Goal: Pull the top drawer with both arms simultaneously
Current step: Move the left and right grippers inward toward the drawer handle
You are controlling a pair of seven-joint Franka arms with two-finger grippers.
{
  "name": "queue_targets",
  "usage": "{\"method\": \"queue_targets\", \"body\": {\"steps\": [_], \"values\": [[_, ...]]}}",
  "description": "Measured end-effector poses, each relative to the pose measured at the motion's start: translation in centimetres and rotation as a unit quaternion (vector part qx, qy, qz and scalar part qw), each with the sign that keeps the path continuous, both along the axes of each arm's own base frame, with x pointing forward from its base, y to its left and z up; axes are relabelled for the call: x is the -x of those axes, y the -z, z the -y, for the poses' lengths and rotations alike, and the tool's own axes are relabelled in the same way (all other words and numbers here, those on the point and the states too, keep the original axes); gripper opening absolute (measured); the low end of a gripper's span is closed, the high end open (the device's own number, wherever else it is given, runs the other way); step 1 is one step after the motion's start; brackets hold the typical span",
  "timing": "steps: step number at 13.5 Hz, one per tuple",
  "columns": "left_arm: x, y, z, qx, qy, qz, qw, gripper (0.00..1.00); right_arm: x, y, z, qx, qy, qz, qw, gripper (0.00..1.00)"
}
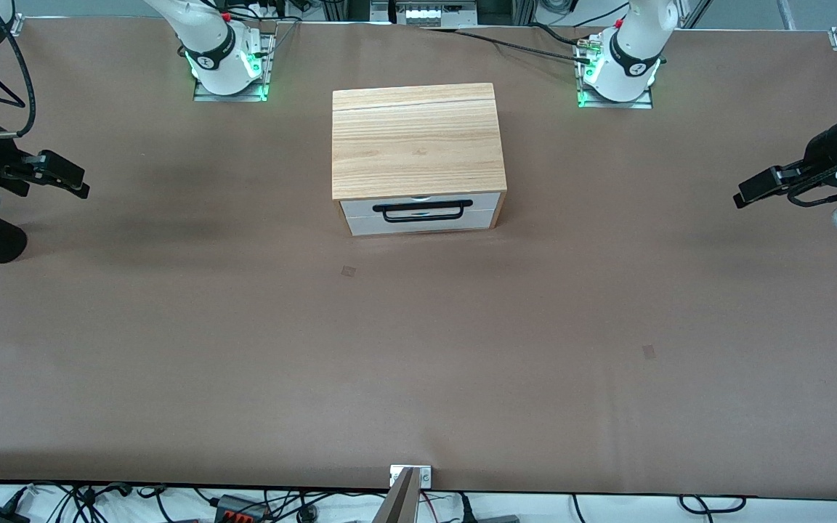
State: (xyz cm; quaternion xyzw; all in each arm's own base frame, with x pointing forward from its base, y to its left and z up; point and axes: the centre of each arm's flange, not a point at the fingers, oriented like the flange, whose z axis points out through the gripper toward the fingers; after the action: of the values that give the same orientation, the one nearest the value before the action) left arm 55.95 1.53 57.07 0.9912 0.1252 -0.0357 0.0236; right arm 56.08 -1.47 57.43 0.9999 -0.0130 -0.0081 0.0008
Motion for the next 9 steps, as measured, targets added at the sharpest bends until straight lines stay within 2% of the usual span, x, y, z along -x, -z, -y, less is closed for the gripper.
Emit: {"method": "queue_targets", "body": {"steps": [5, 9], "values": [[0.0, 0.0, 0.2, 0.012, -0.001, 0.0, 1.0, 1.0, 0.0, 0.0, 0.0, 0.0, 0.0, 0.0, 1.0, 1.0], [-0.3, 0.7, 3.2, 0.088, 0.004, -0.011, 0.996, 1.0, 0.0, 0.0, 0.0, 0.0, 0.0, 0.0, 1.0, 1.0]]}}
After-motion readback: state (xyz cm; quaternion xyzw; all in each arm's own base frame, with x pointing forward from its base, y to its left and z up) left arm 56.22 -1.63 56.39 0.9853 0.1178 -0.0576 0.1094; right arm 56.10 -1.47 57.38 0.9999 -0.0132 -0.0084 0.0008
